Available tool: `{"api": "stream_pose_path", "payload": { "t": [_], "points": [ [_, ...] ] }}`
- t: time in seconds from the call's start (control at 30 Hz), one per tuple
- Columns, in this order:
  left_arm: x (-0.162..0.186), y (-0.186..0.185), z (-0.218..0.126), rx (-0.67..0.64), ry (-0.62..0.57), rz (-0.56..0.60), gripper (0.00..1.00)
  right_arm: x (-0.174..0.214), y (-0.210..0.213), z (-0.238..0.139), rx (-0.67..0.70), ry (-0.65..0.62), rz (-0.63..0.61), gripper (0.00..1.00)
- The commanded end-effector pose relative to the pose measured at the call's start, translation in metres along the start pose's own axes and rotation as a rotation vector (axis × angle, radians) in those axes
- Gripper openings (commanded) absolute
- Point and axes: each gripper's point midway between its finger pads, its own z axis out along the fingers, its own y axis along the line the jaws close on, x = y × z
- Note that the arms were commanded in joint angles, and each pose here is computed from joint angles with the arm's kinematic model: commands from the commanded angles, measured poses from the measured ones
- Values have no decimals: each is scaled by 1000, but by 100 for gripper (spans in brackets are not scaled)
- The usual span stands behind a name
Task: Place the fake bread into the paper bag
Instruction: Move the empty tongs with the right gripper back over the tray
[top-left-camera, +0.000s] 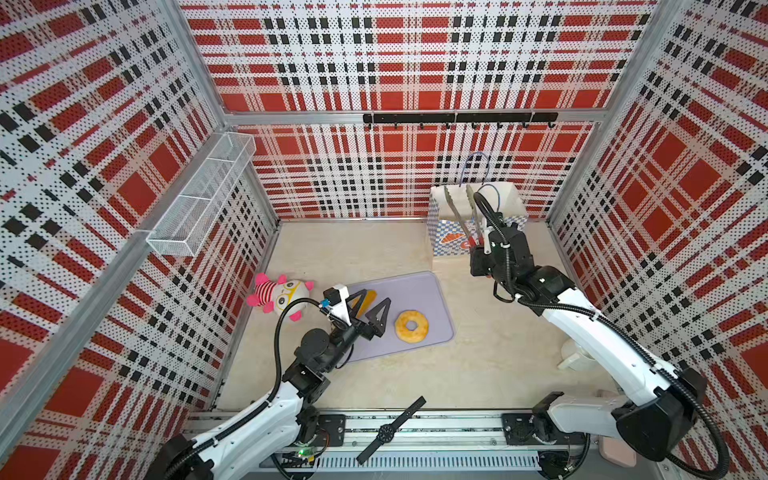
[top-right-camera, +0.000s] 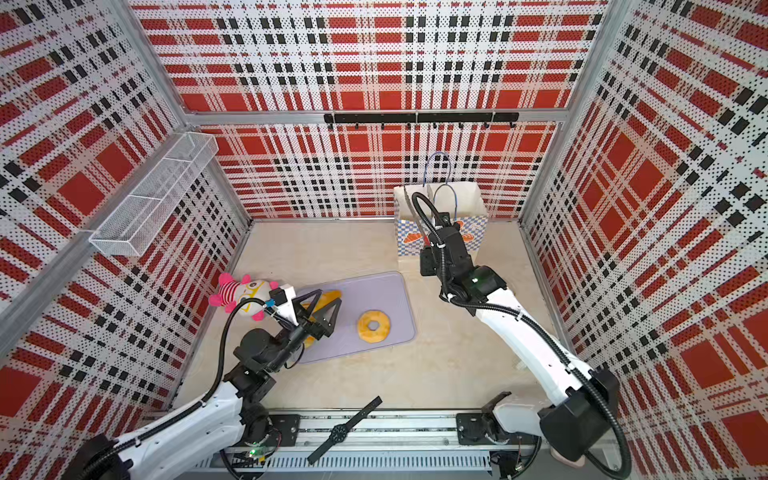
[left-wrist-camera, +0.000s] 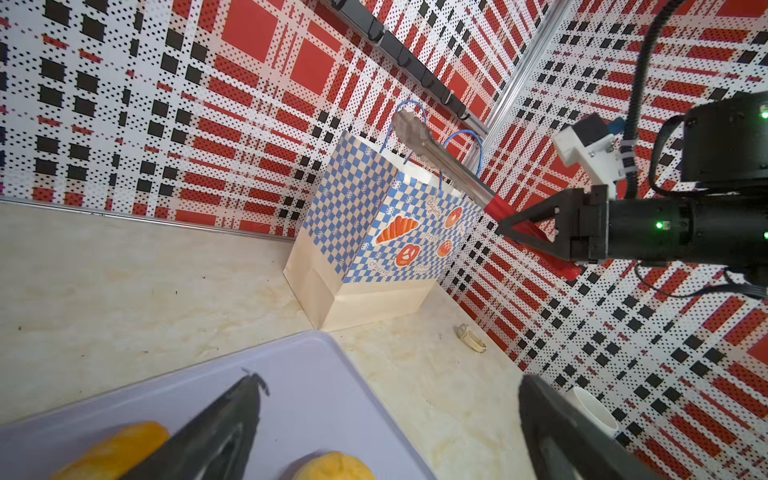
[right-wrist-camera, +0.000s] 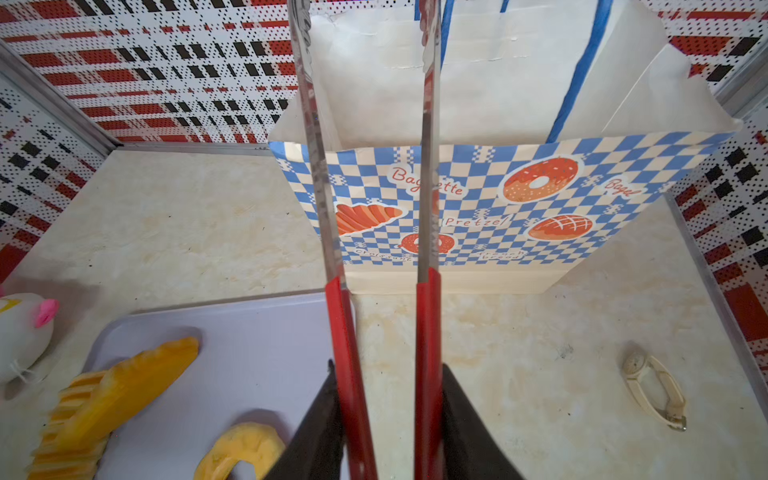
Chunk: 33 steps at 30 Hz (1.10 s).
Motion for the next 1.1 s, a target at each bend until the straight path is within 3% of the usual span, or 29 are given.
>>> {"api": "stream_pose_path", "payload": {
  "t": [0.0,0.4,0.63,0.87,1.07],
  "points": [
    [-1,4,0,-16,-1,11,98,-18,2,-14,-46,-81,44,37],
    [-9,5,-3,-20,-28,11,98,-18,4,-34,-105,-113,47,35],
    [-15,5,-9,-27,-53,7,98,2,17,-78,-299,-167,-2,34],
    [-8,8,-4,-39,-24,5,98,36,18,-106,-393,-89,-30,34],
    [-6,14,-5,-69,-22,-8,98,77,23,-94,-408,50,-35,34]
  ]
}}
